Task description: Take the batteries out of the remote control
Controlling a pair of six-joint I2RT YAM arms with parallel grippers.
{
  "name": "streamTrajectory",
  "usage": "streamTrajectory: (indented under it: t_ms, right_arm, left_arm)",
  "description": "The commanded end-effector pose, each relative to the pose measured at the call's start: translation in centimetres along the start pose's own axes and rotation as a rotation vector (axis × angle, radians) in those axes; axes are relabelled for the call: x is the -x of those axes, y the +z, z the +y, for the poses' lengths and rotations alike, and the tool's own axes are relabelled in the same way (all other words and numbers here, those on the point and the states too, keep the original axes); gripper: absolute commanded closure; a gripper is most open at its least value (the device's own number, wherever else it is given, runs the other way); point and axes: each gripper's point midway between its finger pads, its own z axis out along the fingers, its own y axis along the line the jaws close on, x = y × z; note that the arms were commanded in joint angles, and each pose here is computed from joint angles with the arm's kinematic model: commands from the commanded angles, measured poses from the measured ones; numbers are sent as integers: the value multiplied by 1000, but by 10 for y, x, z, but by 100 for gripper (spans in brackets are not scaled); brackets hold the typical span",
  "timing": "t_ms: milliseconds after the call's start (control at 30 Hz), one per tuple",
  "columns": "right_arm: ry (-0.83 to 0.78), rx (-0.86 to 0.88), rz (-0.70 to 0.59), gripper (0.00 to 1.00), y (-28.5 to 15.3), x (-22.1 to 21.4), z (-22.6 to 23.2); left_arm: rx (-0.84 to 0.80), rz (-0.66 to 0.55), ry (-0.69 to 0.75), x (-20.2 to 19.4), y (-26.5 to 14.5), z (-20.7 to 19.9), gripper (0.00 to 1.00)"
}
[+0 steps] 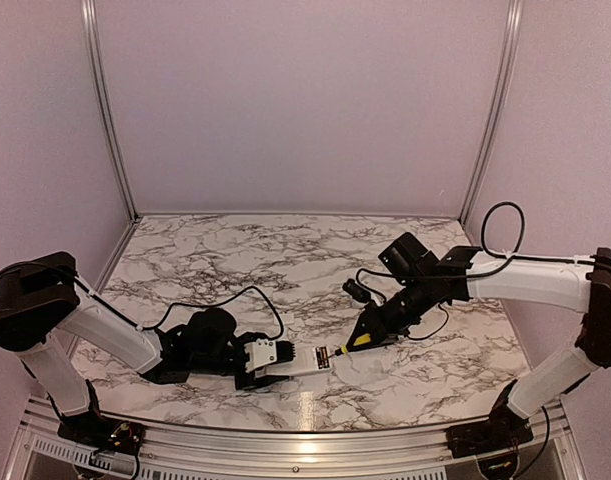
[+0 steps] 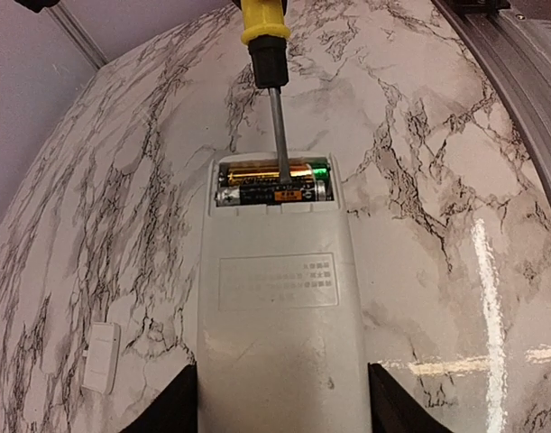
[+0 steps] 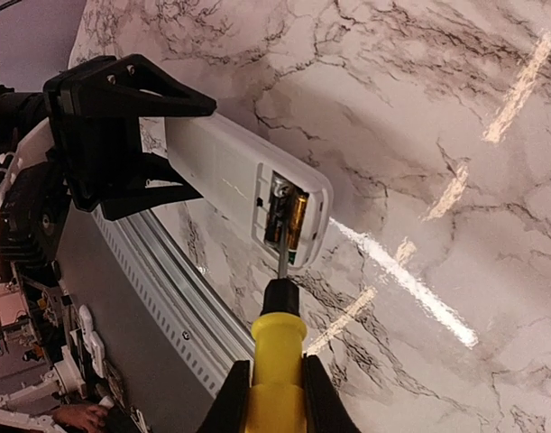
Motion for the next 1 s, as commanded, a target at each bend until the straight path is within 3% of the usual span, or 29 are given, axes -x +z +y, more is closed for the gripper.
streamTrajectory:
  t_ms: [0, 333, 567, 667, 800, 967]
  right_arm:
    - [-57, -30, -64, 100, -17, 28, 21]
    - [-33, -280, -19, 100, -8, 47, 6]
    - [-80, -402, -14, 100, -6, 56, 13]
    - [-86, -332, -15, 100, 4, 55, 20]
    - [-118, -104, -29, 100, 13, 46, 46]
    - [-95, 75, -103, 100, -13, 44, 55]
  left_arm:
    - [71, -166, 25, 59, -3, 27, 100]
    - [99, -167, -51, 70, 1, 39, 100]
    - [95, -95, -78, 64, 13, 44, 100]
    - [92, -108, -93, 70, 12, 46, 100]
    - [86, -140, -104, 80, 6, 46, 100]
    - [119, -176, -48, 79, -5, 46, 100]
